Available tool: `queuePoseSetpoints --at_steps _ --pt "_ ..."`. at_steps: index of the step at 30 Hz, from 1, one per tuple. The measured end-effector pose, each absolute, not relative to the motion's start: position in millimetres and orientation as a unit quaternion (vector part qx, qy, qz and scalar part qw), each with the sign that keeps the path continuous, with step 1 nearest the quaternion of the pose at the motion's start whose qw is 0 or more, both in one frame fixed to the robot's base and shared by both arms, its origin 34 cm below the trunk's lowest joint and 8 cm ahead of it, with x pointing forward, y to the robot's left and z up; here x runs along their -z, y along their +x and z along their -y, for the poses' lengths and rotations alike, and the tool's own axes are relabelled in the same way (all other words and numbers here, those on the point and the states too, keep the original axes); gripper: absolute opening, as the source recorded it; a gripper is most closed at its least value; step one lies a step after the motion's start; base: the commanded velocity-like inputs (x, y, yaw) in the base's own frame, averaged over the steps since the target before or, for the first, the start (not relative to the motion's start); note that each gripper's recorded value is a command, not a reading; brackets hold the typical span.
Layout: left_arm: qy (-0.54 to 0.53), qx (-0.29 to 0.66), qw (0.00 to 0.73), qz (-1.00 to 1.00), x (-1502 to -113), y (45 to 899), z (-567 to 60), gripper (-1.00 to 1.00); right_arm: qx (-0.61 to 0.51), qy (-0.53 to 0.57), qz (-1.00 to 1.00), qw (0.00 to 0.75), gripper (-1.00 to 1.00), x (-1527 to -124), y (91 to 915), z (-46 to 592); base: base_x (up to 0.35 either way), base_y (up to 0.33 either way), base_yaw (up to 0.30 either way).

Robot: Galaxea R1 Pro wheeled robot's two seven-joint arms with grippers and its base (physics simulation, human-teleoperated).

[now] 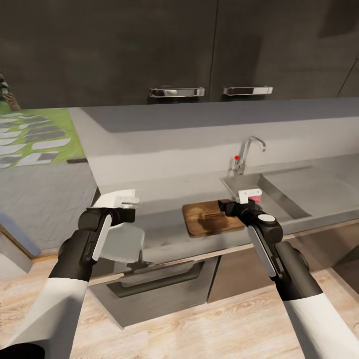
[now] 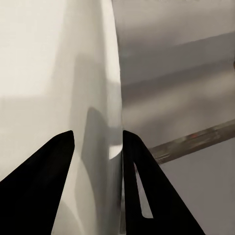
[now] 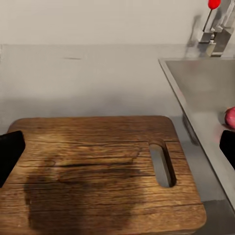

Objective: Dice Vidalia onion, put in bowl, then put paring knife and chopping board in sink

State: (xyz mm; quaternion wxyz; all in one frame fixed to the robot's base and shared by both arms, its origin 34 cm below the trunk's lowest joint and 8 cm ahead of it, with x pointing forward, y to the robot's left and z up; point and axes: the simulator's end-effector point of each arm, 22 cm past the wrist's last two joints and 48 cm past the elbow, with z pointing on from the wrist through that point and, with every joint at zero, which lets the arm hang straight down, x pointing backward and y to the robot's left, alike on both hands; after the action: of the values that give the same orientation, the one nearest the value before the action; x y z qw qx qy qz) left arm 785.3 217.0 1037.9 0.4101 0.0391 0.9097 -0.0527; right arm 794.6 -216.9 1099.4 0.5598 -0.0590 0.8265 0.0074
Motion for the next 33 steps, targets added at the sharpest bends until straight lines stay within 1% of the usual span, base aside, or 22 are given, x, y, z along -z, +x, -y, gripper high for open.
queuePoseSetpoints --at_steps 6,15,28,33 --pt "0.039 0.053 0.411 -0.909 -1038.2 785.4 -217.1 -1.00 -0.007 -0.059 -0.827 0.560 1.00 -1099.5 794.6 216.8 0.000 -0.017 0.238" --pt "0.040 0.052 0.423 -0.904 -1042.3 789.4 -216.9 -1.00 -0.007 -0.059 -0.827 0.559 1.00 -1099.3 794.5 216.8 0.000 -0.216 0.217" --pt "0.040 0.053 0.424 -0.903 -1042.1 789.7 -216.4 -1.00 -0.007 -0.059 -0.827 0.559 1.00 -1099.3 794.4 216.9 0.000 -0.039 0.025" --pt "0.040 0.053 0.424 -0.903 -1042.1 789.7 -216.1 -1.00 -0.007 -0.059 -0.827 0.559 1.00 -1099.3 794.5 217.0 0.000 -0.169 0.001"
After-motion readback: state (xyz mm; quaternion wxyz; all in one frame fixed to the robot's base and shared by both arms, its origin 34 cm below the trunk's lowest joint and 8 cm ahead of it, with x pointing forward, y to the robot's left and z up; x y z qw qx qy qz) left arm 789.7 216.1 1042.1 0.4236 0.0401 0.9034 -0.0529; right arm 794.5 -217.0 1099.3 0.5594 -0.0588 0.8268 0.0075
